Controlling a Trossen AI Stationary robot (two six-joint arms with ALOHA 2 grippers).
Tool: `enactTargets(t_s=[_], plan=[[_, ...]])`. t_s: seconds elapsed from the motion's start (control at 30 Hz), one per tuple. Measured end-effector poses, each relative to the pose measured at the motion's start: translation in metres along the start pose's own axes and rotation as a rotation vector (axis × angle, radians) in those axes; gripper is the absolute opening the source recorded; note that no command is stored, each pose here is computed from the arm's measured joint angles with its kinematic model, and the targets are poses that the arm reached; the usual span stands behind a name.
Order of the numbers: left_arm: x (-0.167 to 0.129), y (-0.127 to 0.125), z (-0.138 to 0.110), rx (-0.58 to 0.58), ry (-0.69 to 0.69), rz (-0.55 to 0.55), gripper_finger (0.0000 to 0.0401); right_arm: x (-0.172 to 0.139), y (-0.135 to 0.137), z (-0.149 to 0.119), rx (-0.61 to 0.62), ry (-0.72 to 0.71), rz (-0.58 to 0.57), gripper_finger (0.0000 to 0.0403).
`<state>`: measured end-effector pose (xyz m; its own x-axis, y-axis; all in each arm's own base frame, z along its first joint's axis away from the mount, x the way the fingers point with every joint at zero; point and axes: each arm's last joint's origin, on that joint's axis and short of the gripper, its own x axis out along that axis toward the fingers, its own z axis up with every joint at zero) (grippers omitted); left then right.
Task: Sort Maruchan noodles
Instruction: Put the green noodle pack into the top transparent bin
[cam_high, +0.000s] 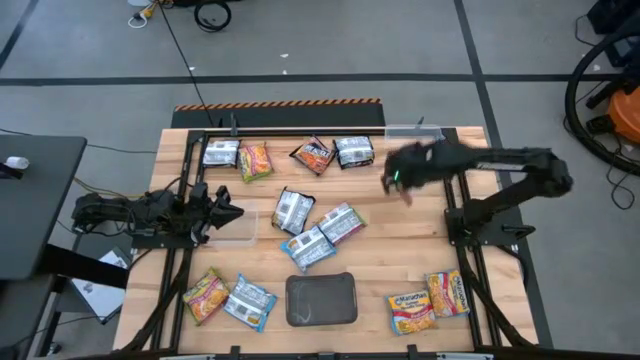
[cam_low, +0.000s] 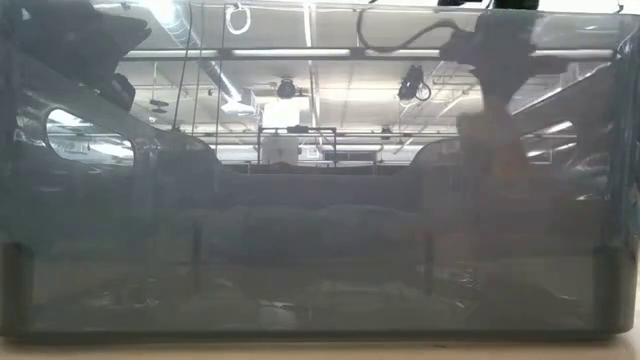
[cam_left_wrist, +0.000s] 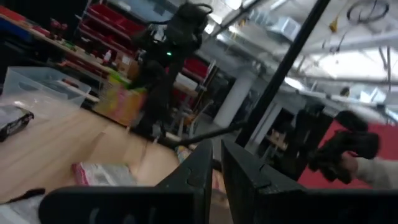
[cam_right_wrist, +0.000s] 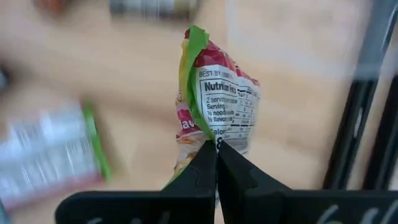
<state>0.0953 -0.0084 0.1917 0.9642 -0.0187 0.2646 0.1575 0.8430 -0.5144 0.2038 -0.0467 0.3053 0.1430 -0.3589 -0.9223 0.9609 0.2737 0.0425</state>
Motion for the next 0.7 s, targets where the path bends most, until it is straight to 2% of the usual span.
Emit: enactTargets(t_s=[0.17,0.3,0.5,0.7], plan=[[0.000,-0.003,0.007,0.012,-0.084,-0.013,0.0041,0.000,-0.028,0.054,0.052,-0.176,0.108,0.0006],[-0.001,-0.003,0.010,0.066,-0.125,0.019,0.0041,0.009,-0.048,0.084,0.056,-0.223,0.107,0.0005],[-0.001,-0.003,0.010,0.063,-0.138,0.034,0.0041,0.031,-0.068,0.113,0.035,-0.210,0.092,0.0006],[-0.001,-0.002,0.011,0.060,-0.161,0.077,0.0041,0.062,-0.075,0.128,0.045,-0.110,0.075,0.0006]])
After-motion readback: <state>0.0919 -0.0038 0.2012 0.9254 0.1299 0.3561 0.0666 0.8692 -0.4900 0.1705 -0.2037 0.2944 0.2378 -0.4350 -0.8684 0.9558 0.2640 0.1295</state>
